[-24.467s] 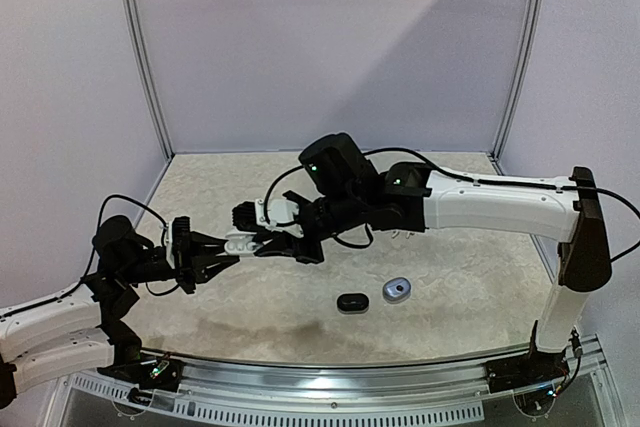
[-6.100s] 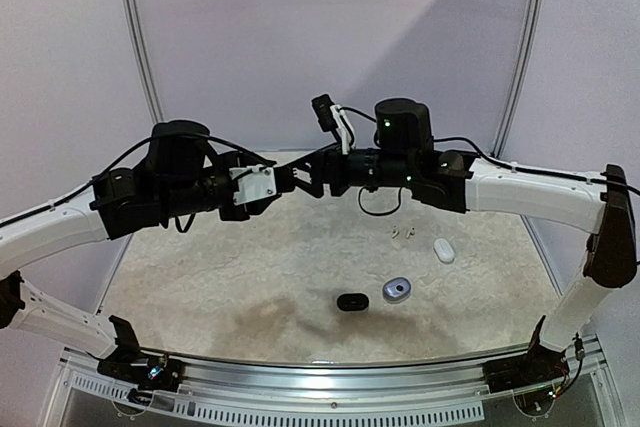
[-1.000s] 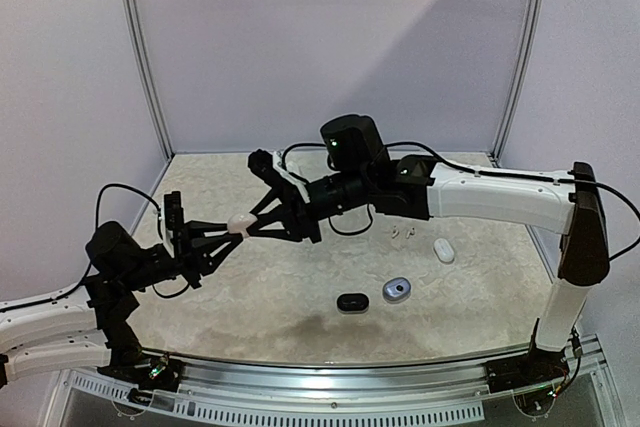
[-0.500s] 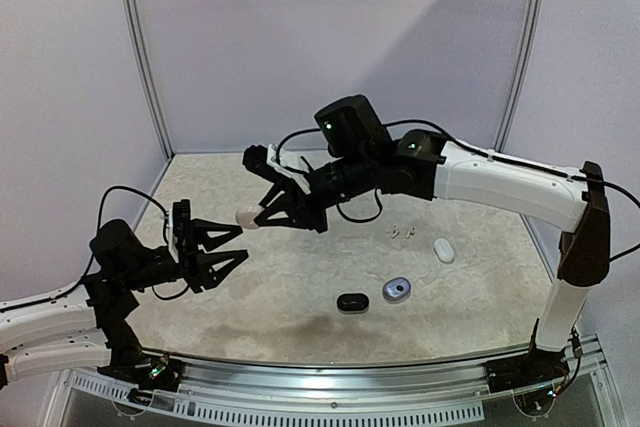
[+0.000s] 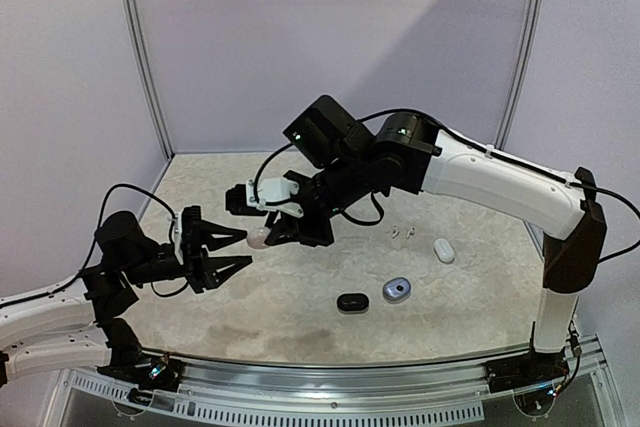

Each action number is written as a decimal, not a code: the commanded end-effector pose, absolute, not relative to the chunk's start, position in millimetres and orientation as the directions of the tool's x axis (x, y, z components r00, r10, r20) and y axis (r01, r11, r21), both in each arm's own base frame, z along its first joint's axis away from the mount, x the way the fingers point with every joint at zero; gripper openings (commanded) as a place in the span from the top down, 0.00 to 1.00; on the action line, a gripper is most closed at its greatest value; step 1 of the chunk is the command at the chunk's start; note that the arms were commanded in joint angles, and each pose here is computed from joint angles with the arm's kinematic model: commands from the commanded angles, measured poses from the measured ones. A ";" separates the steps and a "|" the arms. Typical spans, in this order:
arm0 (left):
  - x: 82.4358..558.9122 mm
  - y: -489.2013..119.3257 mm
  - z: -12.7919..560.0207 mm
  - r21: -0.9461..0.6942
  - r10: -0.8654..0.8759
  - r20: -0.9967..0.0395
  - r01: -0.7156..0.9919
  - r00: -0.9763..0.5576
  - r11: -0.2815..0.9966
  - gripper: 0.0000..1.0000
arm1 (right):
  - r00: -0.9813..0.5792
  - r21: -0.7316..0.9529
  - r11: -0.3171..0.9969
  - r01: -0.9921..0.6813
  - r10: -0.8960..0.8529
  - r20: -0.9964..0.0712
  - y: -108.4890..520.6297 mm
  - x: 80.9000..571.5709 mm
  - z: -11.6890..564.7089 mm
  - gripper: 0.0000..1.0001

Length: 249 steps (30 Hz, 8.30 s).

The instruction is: Insert the wireless bluetooth earbuds into the charging case

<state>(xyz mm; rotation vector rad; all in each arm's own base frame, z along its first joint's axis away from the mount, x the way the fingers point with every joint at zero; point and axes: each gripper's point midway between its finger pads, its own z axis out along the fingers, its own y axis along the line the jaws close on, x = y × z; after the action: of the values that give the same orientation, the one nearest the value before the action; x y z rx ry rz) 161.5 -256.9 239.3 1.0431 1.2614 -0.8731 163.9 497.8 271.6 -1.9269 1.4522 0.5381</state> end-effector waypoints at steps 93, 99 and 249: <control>146.2 -272.6 230.9 0.249 0.122 -0.966 0.950 0.229 0.188 1.00 | 0.157 -0.196 0.001 -0.981 -0.588 -0.793 512.0 196.1 295.0 0.55; 147.4 -272.3 230.7 0.253 0.125 -0.965 0.948 0.232 0.191 1.00 | 0.149 -0.190 0.011 -0.982 -0.577 -0.803 509.5 199.0 301.0 0.54; 169.5 -252.5 224.8 -0.002 0.015 -1.000 0.930 -0.007 0.368 1.00 | -0.979 -0.133 0.974 -0.183 -0.193 -0.069 199.8 396.9 -2.4 0.74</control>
<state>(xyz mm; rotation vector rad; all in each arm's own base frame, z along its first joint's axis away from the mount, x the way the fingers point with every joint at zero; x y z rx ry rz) 167.2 -255.5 228.6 0.9397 1.3804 -0.9407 397.7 205.4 14.5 -0.2645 3.0106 -0.1456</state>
